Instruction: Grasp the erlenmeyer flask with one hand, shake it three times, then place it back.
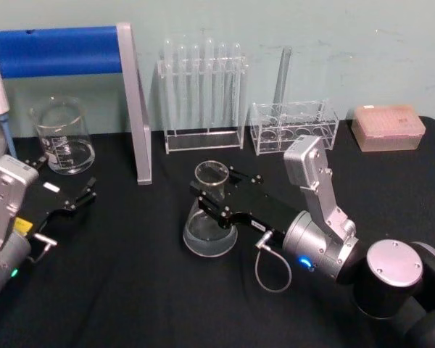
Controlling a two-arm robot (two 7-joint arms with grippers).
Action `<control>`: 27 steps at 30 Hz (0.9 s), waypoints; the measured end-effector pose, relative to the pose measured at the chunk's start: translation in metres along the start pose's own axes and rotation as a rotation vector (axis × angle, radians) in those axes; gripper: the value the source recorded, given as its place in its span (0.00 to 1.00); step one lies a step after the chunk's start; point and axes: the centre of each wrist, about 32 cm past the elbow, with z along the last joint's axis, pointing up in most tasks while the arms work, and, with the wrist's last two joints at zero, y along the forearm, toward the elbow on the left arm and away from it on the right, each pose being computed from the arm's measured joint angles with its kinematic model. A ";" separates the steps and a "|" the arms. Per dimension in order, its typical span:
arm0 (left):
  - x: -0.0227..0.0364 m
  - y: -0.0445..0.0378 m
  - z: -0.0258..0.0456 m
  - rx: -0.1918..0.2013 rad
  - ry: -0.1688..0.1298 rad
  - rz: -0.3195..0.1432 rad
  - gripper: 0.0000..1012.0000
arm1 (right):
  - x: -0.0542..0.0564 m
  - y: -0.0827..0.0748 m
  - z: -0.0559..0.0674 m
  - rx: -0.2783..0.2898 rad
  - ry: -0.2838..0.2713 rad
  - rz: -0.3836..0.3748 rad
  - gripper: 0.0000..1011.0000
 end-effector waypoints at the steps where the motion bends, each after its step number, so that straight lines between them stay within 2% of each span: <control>1: 0.0000 0.0000 0.0000 0.000 0.000 0.000 0.99 | 0.000 0.000 0.000 -0.001 0.000 0.000 0.45; 27: 0.0000 0.0000 0.0000 0.000 0.000 0.000 0.99 | -0.005 -0.001 -0.009 -0.035 0.013 0.006 0.45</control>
